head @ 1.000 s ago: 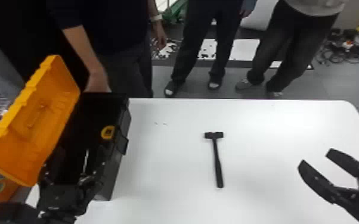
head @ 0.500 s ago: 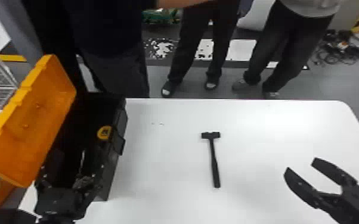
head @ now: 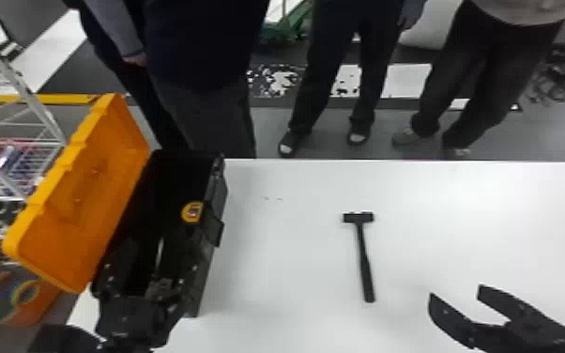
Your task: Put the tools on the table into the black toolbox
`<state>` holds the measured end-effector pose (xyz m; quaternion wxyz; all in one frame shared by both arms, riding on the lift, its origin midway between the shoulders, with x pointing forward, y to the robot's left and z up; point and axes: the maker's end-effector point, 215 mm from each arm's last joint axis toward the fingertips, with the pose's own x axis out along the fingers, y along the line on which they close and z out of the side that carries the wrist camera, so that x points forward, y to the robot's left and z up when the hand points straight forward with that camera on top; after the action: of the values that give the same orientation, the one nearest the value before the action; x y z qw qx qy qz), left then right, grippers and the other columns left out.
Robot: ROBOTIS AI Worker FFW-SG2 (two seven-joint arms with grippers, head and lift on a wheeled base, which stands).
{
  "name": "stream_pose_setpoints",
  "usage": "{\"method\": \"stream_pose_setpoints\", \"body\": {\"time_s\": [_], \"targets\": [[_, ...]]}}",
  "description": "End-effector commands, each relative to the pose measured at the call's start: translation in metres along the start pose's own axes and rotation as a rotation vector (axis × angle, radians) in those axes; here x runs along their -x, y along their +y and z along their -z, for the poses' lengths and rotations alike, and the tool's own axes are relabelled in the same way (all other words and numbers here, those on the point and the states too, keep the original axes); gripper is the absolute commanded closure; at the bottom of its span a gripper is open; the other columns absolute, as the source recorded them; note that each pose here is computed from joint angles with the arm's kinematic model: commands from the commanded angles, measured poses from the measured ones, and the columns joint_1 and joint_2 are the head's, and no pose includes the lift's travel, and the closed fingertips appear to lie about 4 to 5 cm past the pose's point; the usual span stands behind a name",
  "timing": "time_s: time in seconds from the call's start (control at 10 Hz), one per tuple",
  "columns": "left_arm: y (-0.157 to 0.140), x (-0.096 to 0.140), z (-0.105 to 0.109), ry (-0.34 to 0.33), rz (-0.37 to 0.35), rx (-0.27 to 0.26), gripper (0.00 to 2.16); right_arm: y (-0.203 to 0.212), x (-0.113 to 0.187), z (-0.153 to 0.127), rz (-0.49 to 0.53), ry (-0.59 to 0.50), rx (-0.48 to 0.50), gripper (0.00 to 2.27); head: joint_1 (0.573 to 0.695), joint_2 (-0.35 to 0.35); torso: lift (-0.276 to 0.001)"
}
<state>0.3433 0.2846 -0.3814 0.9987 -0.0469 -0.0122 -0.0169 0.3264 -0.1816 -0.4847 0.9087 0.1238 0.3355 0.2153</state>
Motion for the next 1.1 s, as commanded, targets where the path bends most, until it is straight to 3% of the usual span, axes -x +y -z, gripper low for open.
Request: {"method": "stream_pose_setpoints", "body": {"time_s": [0.0,0.5,1.0], "targets": [[-0.002,0.000,0.000,0.001,0.007,-0.001,0.03,0.014,-0.012,0.011,0.017,0.085,-0.004,0.09,0.695,0.168,-0.039],[-0.009,0.004,0.006,0.018,0.031,0.000,0.03,0.022,-0.038,0.023,0.175,0.305,-0.009,0.12,0.695,0.210,-0.039],[-0.021,0.004,0.008,0.026,0.062,-0.001,0.03,0.013,-0.069,-0.001,0.280,0.385,0.050,0.12,0.695,0.212,-0.039]]}}
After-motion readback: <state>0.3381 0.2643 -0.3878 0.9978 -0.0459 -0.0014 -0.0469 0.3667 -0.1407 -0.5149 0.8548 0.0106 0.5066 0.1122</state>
